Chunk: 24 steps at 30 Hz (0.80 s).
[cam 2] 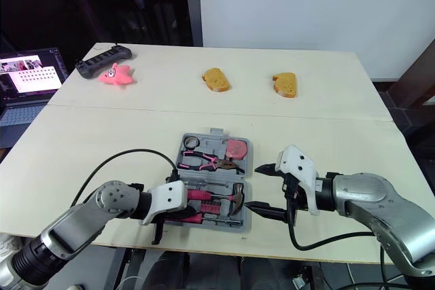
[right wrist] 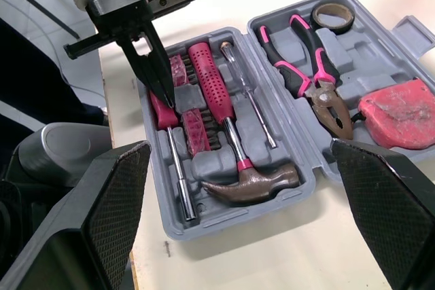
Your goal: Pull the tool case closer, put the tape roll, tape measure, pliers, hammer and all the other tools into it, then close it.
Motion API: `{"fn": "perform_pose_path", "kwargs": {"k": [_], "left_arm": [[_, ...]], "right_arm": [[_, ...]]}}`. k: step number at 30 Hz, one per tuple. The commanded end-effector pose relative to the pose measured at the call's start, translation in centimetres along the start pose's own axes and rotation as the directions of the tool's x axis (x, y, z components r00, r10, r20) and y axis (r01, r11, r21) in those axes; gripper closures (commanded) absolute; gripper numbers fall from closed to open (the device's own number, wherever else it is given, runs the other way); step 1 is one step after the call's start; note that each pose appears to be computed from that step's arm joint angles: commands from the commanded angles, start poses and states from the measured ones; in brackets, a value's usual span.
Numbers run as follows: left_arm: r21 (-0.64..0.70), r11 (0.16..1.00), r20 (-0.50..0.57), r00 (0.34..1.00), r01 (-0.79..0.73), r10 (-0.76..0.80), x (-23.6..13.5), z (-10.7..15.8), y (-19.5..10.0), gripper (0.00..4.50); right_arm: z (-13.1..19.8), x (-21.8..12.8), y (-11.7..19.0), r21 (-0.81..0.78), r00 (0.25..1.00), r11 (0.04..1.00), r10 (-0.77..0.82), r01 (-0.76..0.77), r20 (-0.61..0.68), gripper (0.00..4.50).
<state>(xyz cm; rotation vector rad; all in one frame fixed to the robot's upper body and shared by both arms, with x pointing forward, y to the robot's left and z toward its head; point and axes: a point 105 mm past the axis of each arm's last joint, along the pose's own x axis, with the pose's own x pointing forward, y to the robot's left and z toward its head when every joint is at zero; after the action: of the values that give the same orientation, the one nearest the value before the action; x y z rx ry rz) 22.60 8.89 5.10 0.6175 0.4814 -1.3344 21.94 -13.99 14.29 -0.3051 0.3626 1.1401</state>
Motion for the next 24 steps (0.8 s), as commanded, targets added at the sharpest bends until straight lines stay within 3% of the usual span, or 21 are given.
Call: {"fn": "perform_pose_path", "kwargs": {"k": [1,4,9,16,19,24], "left_arm": [[-0.021,0.999,0.124,0.991,-0.037,0.04,-2.4,1.9,1.2,4.47],[-0.072,0.996,0.229,0.971,-0.046,0.062,-5.2,2.9,2.1,4.47],[-0.269,0.934,0.197,0.935,-0.236,0.293,-10.6,-1.0,5.6,4.47],[-0.386,0.854,0.081,0.909,-0.349,0.409,-9.9,-5.5,8.5,4.47],[-0.368,0.867,0.105,0.911,-0.337,0.399,-8.2,-5.5,9.2,4.5],[-0.316,0.907,0.141,0.932,-0.277,0.334,-4.0,-4.7,9.8,4.5]], "right_arm": [[0.8,-0.4,-0.4,-0.047,1.0,0.999,-0.021,0.022,0.019,0.0],[0.5,-0.2,-0.9,-0.043,0.999,0.998,-0.041,0.042,0.018,0.0],[-1.0,1.2,-3.0,-0.01,0.991,0.991,-0.135,0.135,-0.001,0.0],[-3.4,2.8,-6.1,0.016,0.965,0.968,-0.248,0.25,-0.087,0.0],[-4.5,3.0,-7.0,0.009,0.954,0.963,-0.265,0.269,-0.139,0.83],[-6.5,3.9,-7.0,-0.003,0.939,0.97,-0.235,0.242,-0.252,3.32]]}}
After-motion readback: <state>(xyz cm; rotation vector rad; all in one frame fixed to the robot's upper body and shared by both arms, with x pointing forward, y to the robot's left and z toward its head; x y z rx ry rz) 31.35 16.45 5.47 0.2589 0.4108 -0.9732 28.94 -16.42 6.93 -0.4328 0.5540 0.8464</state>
